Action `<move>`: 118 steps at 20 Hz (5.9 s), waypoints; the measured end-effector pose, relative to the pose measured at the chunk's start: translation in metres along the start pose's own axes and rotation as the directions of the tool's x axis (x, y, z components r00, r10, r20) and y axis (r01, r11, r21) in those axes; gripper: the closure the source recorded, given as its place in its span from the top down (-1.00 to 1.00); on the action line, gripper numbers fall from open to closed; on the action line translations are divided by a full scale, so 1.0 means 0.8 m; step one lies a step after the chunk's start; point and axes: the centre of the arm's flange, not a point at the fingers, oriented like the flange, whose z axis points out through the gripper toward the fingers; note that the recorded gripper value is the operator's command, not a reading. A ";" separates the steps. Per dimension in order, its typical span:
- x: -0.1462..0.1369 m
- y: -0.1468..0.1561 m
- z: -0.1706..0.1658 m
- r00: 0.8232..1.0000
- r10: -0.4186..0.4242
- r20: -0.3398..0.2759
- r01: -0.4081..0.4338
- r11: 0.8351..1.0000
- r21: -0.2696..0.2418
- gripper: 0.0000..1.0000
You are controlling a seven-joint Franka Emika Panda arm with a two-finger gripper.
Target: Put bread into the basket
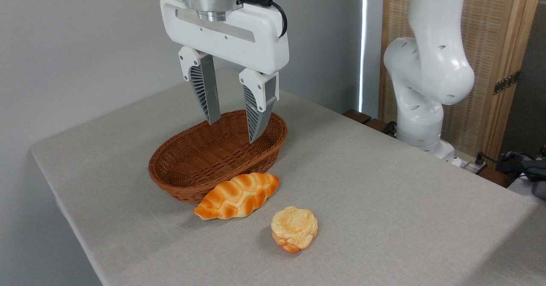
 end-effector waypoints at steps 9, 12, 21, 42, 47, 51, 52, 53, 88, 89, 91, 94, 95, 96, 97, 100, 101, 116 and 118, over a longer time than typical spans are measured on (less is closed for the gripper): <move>0.000 0.000 0.000 1.000 0.000 0.000 0.000 1.000 0.000 1.00; 0.000 0.000 0.000 1.000 0.000 0.000 0.000 1.000 0.000 1.00; 0.000 -0.001 0.005 0.999 0.042 0.011 -0.042 0.999 -0.002 1.00; -0.039 -0.076 0.181 0.978 0.138 0.156 -0.134 0.990 -0.036 1.00; -0.032 -0.083 0.205 0.972 0.138 0.188 -0.135 0.990 -0.029 1.00; -0.029 -0.088 0.222 0.967 0.139 0.212 -0.138 0.990 -0.021 1.00; -0.029 -0.089 0.227 0.966 0.138 0.218 -0.136 0.990 -0.024 1.00; -0.029 -0.089 0.231 0.965 0.138 0.224 -0.135 0.990 -0.027 1.00; -0.037 -0.100 0.204 0.976 0.154 0.151 -0.152 0.988 -0.027 0.23; -0.035 -0.096 0.190 0.980 0.156 0.121 -0.154 0.988 -0.024 0.22; -0.025 -0.081 0.163 0.982 0.174 0.066 -0.173 0.985 -0.017 0.22; 0.006 -0.033 0.127 0.976 0.214 -0.041 -0.216 0.976 -0.036 0.85; 0.017 -0.013 0.118 0.973 0.222 -0.067 -0.225 0.973 -0.042 0.93; 0.030 0.010 0.112 0.971 0.223 -0.081 -0.227 0.973 -0.046 1.00; 0.043 0.037 0.108 0.972 0.217 -0.086 -0.221 0.974 -0.049 1.00; 0.078 0.124 0.109 0.978 0.194 -0.077 -0.199 0.978 -0.065 1.00; 0.086 0.148 0.111 0.980 0.186 -0.071 -0.191 0.979 -0.070 1.00; 0.086 0.154 0.115 0.989 0.146 0.033 -0.149 0.985 0.088 1.00; 0.079 0.131 0.110 0.993 0.115 0.031 -0.118 0.988 0.102 1.00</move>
